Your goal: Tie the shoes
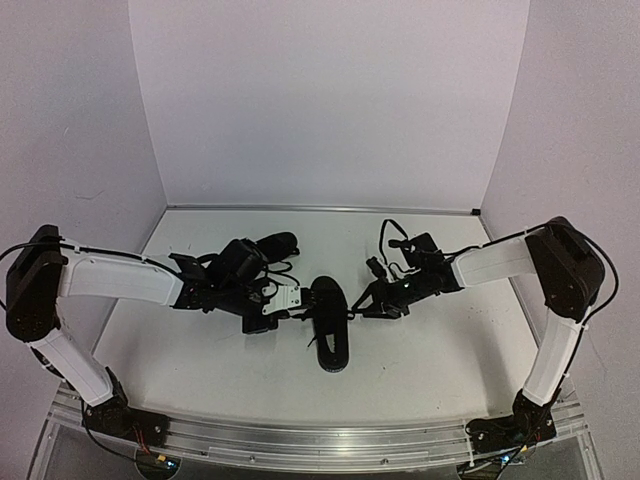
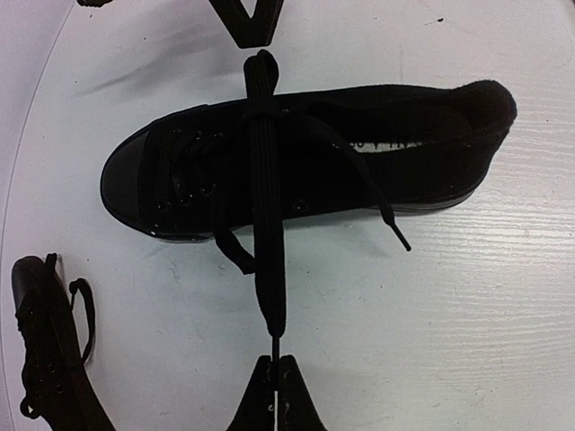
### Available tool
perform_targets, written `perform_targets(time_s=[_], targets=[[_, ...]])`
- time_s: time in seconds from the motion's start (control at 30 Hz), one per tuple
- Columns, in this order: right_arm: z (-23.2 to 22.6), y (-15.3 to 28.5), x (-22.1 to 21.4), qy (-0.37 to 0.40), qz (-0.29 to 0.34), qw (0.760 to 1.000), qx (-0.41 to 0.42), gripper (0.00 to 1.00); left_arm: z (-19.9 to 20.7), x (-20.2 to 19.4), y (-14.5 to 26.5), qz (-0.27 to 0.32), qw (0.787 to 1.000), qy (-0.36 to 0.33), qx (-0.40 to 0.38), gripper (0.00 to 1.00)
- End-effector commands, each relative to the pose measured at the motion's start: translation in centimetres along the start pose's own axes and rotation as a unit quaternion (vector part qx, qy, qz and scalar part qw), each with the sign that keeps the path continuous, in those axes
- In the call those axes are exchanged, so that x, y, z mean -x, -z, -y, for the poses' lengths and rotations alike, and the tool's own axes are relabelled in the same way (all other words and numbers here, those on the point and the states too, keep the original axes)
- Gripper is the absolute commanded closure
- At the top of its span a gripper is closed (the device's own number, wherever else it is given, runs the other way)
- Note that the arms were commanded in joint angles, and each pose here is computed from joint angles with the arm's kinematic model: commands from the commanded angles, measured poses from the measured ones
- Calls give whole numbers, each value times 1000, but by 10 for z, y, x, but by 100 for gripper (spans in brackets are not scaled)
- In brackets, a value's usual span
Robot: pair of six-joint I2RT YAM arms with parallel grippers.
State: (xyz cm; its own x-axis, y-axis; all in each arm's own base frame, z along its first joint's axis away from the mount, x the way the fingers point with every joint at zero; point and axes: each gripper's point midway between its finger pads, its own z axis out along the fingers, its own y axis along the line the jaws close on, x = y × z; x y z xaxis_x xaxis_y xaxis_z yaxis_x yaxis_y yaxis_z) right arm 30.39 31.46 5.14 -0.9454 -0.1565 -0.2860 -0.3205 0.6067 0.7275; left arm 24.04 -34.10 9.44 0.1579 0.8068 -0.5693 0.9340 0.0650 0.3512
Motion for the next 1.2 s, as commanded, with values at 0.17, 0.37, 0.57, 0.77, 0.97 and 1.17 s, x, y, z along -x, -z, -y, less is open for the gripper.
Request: perform_targets(time_s=[0.17, 0.37, 0.57, 0.77, 0.97, 1.17], targets=[[-21, 2, 16, 22, 9, 999, 27, 57, 0, -12, 15, -22, 999, 23, 10, 100], [-20, -3, 20, 19, 6, 999, 29, 58, 0, -29, 18, -59, 998, 27, 16, 100], [-23, -13, 18, 21, -6, 999, 35, 59, 0, -34, 16, -70, 997, 31, 13, 100], [-23, -26, 14, 23, -20, 999, 37, 59, 3, -38, 12, -80, 996, 32, 6, 100], [-31, -37, 11, 29, -32, 998, 48, 60, 1, -37, 9, -80, 996, 31, 6, 100], [-39, -39, 9, 31, -36, 997, 63, 62, 0, -36, 7, -80, 996, 29, 6, 100]])
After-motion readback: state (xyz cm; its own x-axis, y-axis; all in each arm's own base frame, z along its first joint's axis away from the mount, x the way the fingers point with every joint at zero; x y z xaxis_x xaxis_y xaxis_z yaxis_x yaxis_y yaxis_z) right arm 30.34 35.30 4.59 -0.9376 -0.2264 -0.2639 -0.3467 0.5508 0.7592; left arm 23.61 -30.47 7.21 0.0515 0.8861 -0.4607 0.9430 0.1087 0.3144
